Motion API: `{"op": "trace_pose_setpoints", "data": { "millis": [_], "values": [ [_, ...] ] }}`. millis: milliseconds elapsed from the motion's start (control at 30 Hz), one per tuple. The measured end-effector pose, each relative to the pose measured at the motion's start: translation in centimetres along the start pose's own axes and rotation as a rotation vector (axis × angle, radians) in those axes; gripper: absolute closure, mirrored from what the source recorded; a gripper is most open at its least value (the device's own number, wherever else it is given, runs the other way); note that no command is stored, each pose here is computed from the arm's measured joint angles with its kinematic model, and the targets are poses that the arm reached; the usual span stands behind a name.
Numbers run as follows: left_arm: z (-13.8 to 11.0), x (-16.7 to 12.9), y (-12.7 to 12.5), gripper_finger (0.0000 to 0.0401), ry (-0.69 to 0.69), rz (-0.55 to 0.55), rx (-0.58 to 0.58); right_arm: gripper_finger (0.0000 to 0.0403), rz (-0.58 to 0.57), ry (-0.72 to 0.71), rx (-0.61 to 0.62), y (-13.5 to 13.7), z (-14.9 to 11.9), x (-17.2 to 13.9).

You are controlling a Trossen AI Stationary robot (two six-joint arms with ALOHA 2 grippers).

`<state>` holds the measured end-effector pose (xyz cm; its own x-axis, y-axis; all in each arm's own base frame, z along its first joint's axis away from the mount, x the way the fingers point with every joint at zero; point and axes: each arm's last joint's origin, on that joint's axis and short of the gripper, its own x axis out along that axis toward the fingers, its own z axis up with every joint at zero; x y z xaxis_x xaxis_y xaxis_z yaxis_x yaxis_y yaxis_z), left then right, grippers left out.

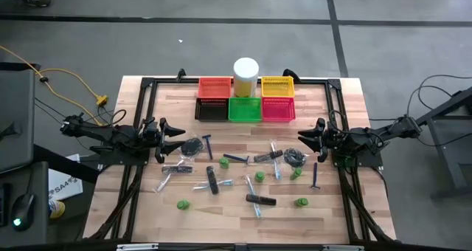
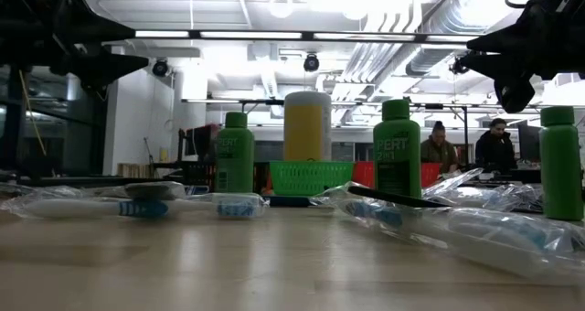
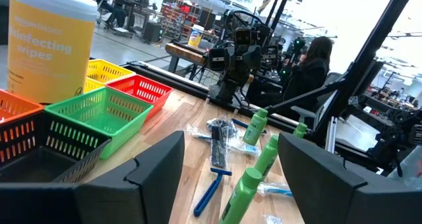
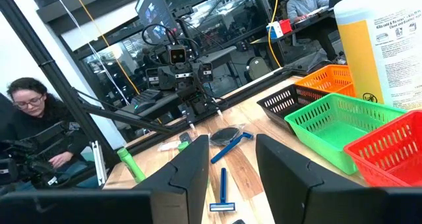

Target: Pick & Place Travel size toiletries

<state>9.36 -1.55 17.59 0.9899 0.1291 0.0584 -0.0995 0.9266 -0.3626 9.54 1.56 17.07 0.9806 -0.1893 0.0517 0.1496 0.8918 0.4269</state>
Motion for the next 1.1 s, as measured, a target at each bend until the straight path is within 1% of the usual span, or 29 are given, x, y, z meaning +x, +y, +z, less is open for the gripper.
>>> {"op": "trace_pose_setpoints", "data": {
  "millis": [67, 133, 200, 333, 400, 500, 600, 733, 833, 933, 1100],
  "values": [
    [0.0, 0.0, 0.0, 0.0155, 0.0, 0.0, 0.0, 0.0283, 0.002, -0.003, 0.015, 0.0, 0.0, 0.0],
    [0.0, 0.0, 0.0, 0.0155, 0.0, 0.0, 0.0, 0.0283, 0.024, -0.01, 0.088, 0.1, 0.2, 0.0],
    [0.0, 0.0, 0.0, 0.0155, 0.0, 0.0, 0.0, 0.0283, 0.072, -0.019, 0.164, 0.4, 0.4, 0.0],
    [0.0, 0.0, 0.0, 0.0155, 0.0, 0.0, 0.0, 0.0283, 0.118, -0.056, 0.207, 0.6, 0.9, -0.1],
    [0.0, 0.0, 0.0, 0.0155, 0.0, 0.0, 0.0, 0.0283, 0.113, -0.087, 0.235, 0.7, 1.3, -0.1],
    [0.0, 0.0, 0.0, 0.0155, 0.0, 0.001, 0.0, 0.0283, 0.119, -0.073, 0.239, 0.9, 1.6, -0.2],
    [0.0, 0.0, 0.0, 0.0155, 0.0, 0.001, 0.0, 0.0283, 0.196, -0.065, 0.218, 1.5, 3.0, -0.4],
    [0.0, 0.0, 0.0, 0.0155, 0.0, 0.001, 0.0, 0.0283, 0.193, -0.03, 0.22, 2.0, 4.4, -0.8],
    [0.0, 0.0, 0.0, 0.0155, 0.0, 0.001, 0.0, 0.029, 0.174, 0.03, 0.214, 2.5, 5.6, -1.0],
    [0.0, 0.0, 0.0, 0.0155, 0.0, 0.001, 0.0, 0.0305, 0.17, 0.108, 0.192, 3.4, 6.9, -0.9],
    [0.0, 0.0, 0.0, 0.0155, -0.001, 0.001, 0.0, 0.0333, 0.165, 0.3, 0.165, 5.0, 8.8, -0.5]
  ]
}}
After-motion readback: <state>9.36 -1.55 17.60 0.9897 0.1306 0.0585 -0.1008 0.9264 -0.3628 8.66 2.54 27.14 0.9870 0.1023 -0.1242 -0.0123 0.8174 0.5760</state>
